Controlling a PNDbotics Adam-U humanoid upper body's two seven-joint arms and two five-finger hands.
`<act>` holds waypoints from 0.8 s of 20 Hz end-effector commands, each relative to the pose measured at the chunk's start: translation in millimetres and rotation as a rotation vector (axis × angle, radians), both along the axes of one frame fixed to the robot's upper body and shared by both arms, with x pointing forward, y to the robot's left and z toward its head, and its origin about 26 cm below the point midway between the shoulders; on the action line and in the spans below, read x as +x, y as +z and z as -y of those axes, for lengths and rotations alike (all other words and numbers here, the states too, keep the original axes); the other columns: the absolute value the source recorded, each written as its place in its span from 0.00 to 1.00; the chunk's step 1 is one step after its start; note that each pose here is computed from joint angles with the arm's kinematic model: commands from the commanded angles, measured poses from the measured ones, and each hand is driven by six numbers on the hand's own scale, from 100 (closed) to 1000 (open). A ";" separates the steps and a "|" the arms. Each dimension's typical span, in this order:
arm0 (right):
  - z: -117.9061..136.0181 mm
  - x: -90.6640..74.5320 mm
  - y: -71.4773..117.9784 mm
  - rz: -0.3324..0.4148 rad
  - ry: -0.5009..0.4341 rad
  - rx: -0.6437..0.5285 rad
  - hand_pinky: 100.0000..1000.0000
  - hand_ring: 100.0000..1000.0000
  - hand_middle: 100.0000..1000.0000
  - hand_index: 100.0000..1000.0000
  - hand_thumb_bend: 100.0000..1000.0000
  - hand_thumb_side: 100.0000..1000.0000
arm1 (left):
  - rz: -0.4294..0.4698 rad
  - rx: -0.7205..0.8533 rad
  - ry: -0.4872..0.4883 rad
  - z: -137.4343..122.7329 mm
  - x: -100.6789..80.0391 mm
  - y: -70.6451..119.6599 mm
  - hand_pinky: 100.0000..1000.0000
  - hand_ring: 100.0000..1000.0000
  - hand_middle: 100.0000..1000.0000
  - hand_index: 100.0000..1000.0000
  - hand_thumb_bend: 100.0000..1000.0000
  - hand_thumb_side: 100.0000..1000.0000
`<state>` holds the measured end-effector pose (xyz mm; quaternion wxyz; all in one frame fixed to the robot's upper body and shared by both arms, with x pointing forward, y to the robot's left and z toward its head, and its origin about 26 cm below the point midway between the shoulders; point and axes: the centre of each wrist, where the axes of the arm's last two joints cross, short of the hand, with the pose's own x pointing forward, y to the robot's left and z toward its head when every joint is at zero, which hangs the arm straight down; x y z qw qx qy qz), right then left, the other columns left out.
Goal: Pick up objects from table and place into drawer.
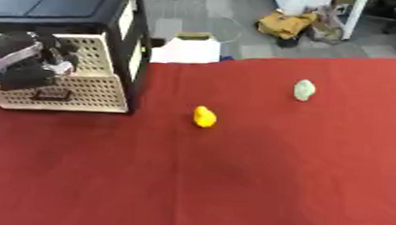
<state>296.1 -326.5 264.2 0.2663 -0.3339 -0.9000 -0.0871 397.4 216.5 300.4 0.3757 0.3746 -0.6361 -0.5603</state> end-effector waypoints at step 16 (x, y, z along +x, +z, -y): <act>-0.3 -3.3 9.3 0.042 -0.003 -0.005 0.65 0.69 0.52 0.73 0.03 0.58 | 0.434 -0.326 -0.094 -2.8 -93.8 29.0 0.11 0.43 0.48 0.73 0.00 1.00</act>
